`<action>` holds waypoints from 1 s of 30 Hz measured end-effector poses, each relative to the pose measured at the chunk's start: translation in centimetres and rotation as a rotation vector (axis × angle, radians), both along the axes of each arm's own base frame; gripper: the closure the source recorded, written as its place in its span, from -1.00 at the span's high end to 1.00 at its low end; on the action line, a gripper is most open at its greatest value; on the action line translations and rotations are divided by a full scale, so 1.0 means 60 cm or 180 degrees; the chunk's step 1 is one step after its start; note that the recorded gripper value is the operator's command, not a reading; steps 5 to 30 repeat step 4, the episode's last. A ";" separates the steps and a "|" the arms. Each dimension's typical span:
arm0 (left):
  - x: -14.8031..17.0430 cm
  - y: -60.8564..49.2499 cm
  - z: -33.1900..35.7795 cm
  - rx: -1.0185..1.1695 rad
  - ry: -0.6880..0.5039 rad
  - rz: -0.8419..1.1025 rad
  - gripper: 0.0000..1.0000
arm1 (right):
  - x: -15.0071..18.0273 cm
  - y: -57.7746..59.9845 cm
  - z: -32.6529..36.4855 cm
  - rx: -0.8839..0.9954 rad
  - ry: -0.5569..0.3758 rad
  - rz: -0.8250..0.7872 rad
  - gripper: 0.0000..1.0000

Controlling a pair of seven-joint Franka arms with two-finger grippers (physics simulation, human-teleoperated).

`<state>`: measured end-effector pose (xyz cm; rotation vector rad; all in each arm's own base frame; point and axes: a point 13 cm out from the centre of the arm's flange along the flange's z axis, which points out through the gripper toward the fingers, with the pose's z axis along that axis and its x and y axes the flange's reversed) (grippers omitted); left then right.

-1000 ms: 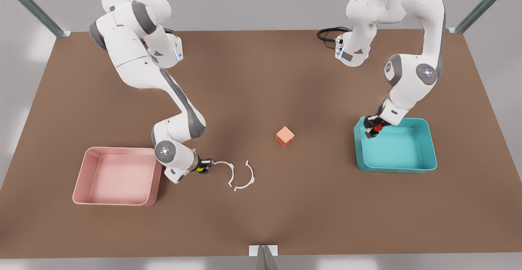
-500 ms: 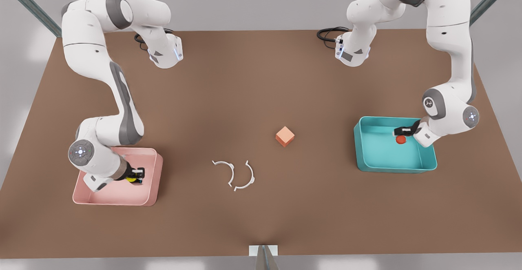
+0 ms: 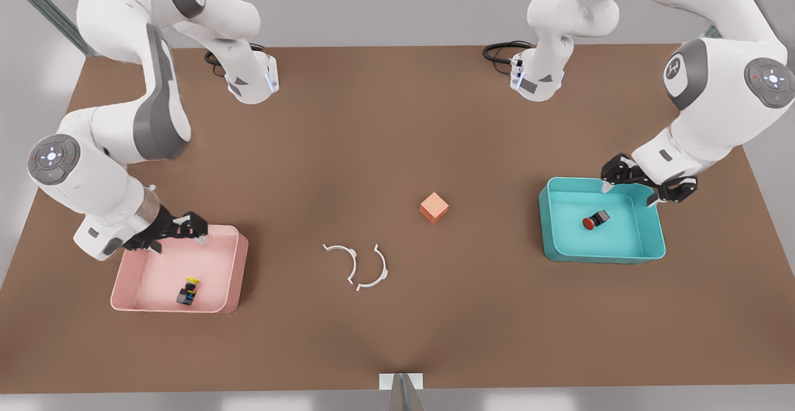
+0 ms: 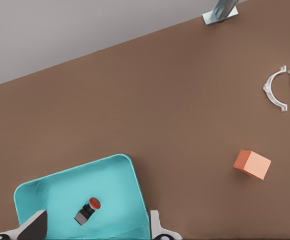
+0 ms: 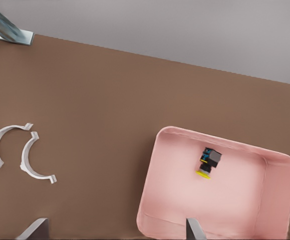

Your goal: Place the red button in the blue storage box with the left arm, and place the yellow button in the pink storage box with the right arm

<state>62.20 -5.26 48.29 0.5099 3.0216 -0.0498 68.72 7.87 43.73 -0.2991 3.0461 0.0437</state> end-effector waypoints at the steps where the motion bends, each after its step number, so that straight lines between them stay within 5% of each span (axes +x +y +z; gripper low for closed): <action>1: -0.003 0.011 -0.009 0.0021 0.0070 0.0057 1.00 | -0.024 -0.002 -0.003 -0.0007 0.0121 -0.0036 1.00; 4: -0.005 0.015 -0.024 0.0061 0.0201 0.0142 1.00 | -0.063 -0.010 -0.017 -0.0013 0.0380 -0.0139 1.00; 30: -0.005 0.015 -0.024 0.0061 0.0201 0.0142 1.00 | -0.063 -0.010 -0.017 -0.0013 0.0380 -0.0139 1.00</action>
